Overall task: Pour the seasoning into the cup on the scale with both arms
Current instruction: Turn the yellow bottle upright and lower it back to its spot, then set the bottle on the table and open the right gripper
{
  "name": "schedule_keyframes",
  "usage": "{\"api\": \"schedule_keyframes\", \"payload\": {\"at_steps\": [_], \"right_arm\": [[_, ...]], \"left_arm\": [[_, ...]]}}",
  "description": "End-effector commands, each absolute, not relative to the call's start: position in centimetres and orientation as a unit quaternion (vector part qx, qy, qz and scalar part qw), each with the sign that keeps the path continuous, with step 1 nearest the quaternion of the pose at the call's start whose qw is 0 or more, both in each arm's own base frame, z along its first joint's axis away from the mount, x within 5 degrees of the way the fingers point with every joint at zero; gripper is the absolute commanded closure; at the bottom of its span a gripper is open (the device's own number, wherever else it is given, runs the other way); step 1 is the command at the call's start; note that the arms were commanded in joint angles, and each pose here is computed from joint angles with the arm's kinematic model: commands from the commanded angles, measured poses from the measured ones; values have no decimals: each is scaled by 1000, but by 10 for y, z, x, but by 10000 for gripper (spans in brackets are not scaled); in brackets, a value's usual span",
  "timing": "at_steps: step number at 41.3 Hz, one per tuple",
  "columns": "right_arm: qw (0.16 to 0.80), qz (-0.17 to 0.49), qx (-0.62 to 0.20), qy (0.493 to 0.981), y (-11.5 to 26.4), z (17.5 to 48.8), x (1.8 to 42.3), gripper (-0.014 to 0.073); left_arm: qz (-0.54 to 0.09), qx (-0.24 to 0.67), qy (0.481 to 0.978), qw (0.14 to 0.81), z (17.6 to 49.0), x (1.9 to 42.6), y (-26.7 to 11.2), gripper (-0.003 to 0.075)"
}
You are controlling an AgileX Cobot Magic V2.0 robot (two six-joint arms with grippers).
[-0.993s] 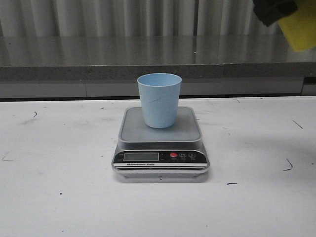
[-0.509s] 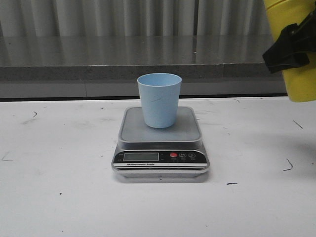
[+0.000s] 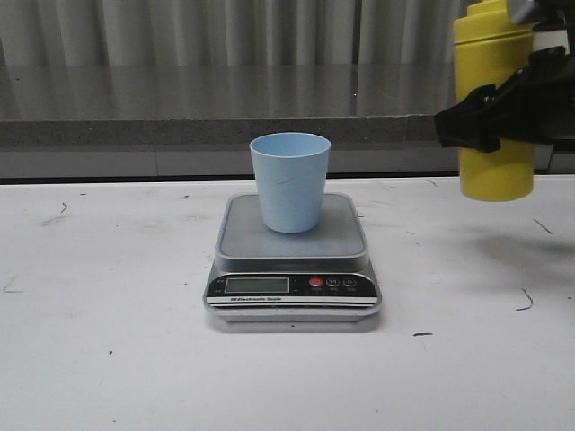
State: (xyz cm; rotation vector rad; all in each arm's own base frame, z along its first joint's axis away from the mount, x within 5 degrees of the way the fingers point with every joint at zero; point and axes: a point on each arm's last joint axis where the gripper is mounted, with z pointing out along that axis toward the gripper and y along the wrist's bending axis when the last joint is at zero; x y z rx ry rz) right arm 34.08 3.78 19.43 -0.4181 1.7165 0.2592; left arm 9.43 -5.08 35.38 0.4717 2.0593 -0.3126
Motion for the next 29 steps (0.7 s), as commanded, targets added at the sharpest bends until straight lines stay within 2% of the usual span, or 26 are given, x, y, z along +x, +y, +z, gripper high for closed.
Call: {"api": "schedule_keyframes", "payload": {"at_steps": [1, 8, 17, 29], "right_arm": [[719, 122, -180, 660, 39, 217, 349, 327], [738, 137, -128, 648, 34, 193, 359, 327], [750, 100, -115, 644, 28, 178, 364, 315], [743, 91, -122, 651, 28, 176, 364, 124]], "left_arm": [[-145, 183, 823, 518, 367, 96, -52, 374], [-145, 183, 823, 518, 367, 96, -52, 374], [-145, 183, 823, 518, 367, 96, -52, 374], [-145, 183, 823, 518, 367, 96, -52, 374]]}}
